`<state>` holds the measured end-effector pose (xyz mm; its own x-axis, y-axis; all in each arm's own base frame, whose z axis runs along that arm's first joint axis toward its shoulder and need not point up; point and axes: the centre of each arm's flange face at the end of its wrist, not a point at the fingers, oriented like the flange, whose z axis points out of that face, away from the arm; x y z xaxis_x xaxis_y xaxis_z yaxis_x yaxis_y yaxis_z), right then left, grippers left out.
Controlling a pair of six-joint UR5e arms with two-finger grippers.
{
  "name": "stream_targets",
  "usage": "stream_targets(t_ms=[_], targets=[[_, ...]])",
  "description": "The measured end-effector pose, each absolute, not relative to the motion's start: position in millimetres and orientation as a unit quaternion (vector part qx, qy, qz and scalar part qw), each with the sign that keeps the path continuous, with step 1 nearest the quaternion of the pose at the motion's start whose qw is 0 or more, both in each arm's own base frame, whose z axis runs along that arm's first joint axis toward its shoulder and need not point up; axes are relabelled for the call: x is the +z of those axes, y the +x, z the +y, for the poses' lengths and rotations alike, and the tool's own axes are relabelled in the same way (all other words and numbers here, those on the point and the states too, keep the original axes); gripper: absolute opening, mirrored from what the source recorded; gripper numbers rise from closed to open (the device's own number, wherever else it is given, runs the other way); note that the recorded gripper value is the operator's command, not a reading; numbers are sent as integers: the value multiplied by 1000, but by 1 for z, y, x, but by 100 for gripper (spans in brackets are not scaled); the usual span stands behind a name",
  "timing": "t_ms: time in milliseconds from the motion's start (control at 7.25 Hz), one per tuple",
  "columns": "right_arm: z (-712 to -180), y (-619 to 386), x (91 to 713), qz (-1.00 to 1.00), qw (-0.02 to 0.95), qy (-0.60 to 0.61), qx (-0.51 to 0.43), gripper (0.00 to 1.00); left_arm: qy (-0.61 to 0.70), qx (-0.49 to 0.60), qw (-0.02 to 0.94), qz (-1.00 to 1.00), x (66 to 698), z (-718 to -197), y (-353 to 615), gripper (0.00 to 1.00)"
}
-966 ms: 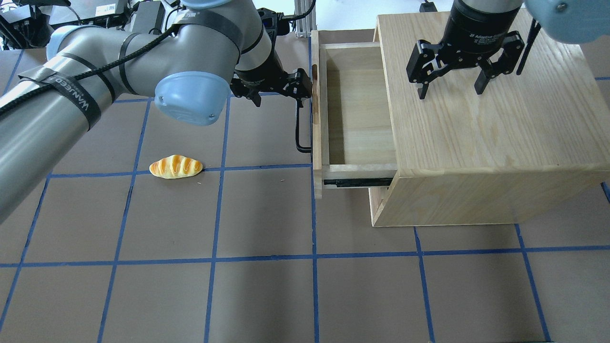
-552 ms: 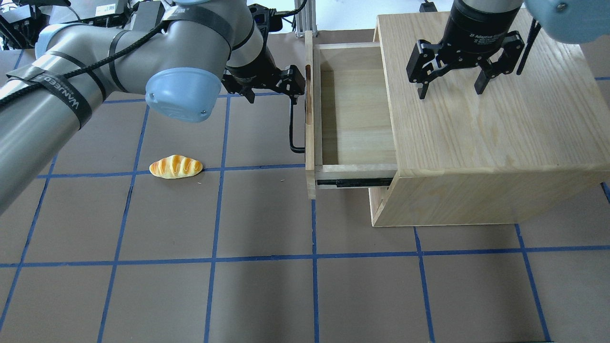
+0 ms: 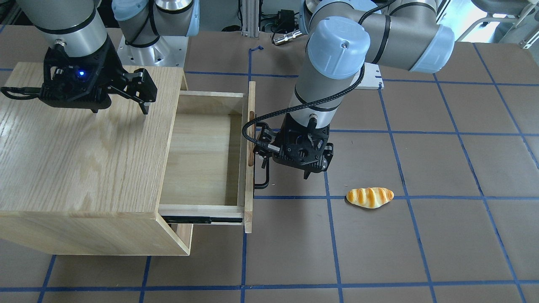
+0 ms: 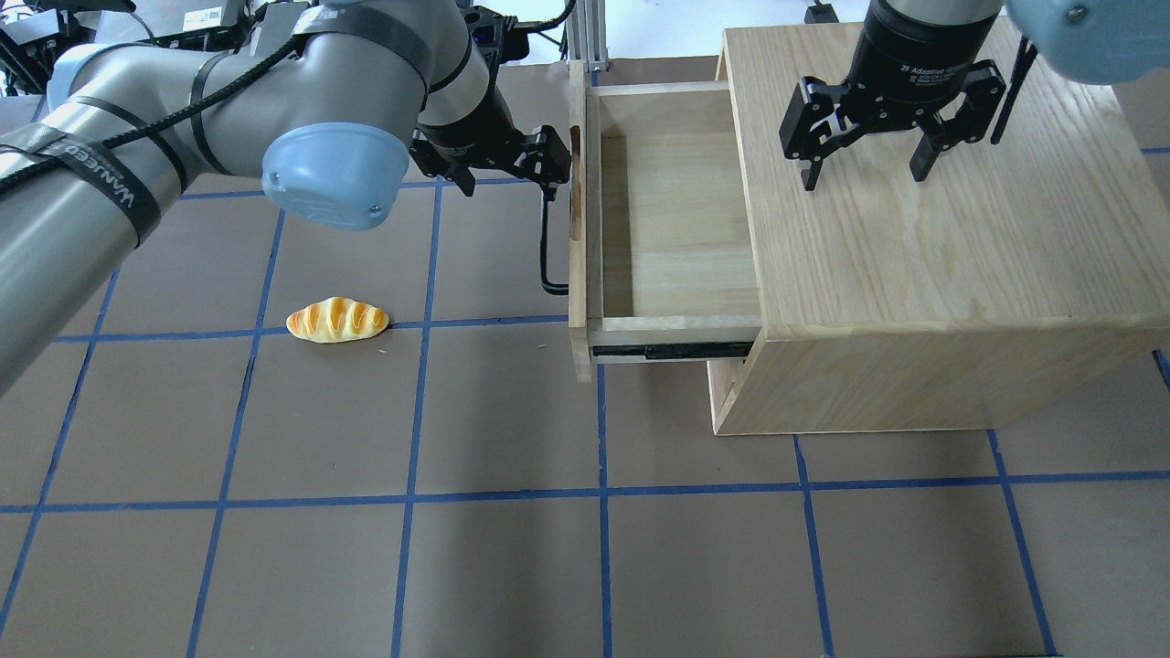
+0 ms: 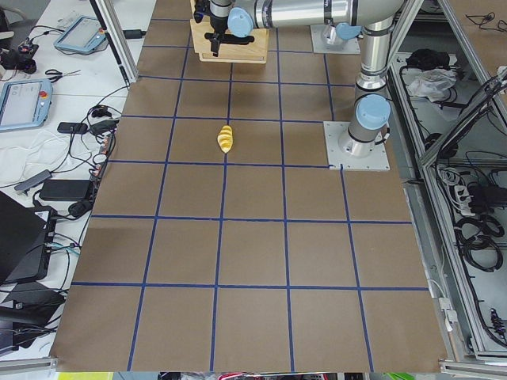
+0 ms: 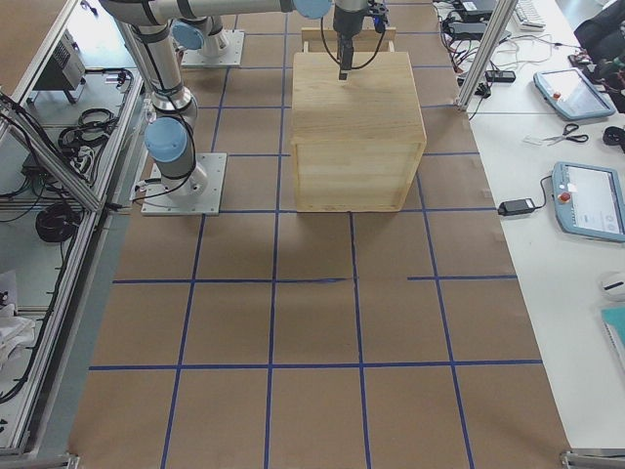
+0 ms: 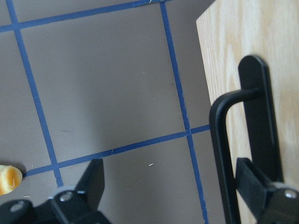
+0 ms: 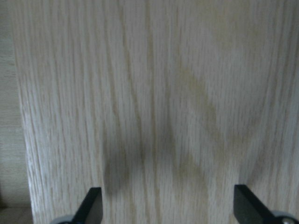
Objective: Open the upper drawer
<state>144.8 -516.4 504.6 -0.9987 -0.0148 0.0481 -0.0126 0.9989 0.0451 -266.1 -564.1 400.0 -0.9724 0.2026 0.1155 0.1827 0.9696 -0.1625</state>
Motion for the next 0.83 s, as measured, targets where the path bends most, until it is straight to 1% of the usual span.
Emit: stream_targets(t_ms=[552,828], targets=[[-516,145,505,-999,24,7,-22,100,-101,76,61,-990,404,-568,-252,100],[-516,145,505,-999,24,6,-22,100,-97,80,62,-990,417,-563,-250,100]])
